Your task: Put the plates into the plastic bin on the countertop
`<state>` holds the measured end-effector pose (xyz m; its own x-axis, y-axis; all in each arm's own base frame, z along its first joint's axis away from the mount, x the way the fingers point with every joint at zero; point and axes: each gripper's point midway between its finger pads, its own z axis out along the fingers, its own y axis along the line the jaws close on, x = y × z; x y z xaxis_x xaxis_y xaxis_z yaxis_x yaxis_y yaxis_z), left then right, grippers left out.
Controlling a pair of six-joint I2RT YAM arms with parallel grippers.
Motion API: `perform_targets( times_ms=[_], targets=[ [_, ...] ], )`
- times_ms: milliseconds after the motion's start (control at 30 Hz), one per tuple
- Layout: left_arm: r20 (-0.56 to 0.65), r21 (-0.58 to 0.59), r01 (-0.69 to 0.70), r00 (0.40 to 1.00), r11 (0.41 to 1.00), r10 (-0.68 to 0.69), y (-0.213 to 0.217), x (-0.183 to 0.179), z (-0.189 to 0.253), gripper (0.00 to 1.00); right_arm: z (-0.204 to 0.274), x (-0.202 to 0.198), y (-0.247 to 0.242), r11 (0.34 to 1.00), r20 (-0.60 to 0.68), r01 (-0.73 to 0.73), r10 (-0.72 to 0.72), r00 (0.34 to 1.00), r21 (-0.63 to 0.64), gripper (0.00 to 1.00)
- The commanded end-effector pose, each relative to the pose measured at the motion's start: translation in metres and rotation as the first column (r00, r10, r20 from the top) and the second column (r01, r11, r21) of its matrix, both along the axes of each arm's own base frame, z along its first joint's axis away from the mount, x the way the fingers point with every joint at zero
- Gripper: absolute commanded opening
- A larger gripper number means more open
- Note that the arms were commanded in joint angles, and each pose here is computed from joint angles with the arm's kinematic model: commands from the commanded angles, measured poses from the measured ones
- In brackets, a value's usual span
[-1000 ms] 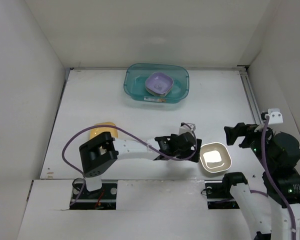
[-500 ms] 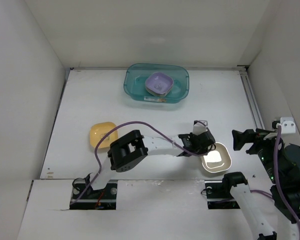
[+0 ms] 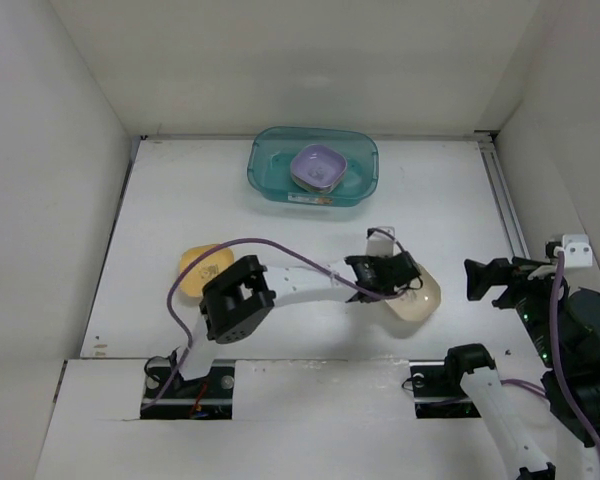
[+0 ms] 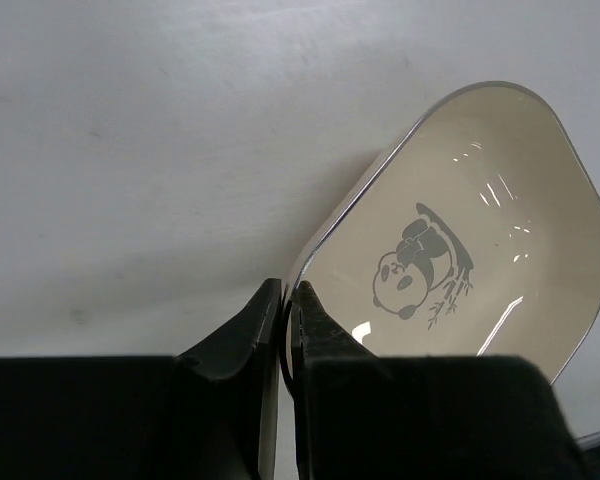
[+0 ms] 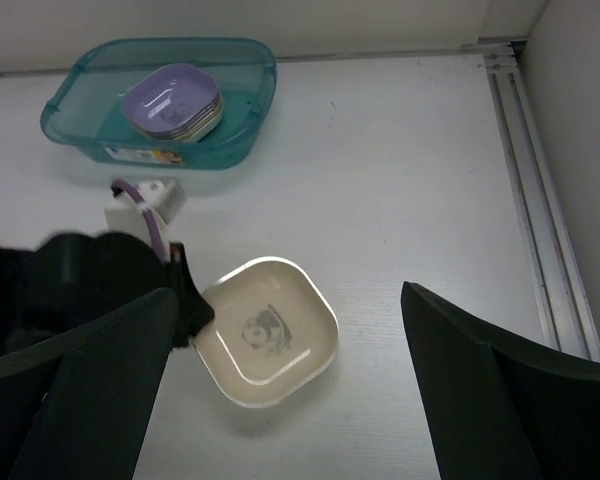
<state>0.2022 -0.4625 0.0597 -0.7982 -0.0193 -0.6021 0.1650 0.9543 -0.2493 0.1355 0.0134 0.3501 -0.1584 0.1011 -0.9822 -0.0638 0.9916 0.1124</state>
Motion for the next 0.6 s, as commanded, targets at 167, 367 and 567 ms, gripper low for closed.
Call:
perform_targets(
  times_ms=[167, 367, 567],
  targets=[
    [0.205, -0.146, -0.252, 0.938, 0.957, 0.278, 0.122, 0.151, 0.153, 0.00, 0.000, 0.013, 0.013, 0.998, 0.041, -0.053, 0.051, 0.998, 0.034, 0.99],
    [0.262, -0.190, -0.355, 0.880, 0.915, 0.396, 0.201, 0.266, 0.190, 0.00, -0.035, 0.041, 0.038, 0.985, -0.008, -0.153, 0.154, 0.988, 0.075, 0.99],
    [0.302, -0.153, -0.317, 0.887, 0.936, 0.350, 0.223, 0.360, 0.167, 0.00, -0.071, 0.063, 0.070, 0.947, -0.019, -0.305, 0.309, 0.951, 0.103, 0.99]
  ],
)
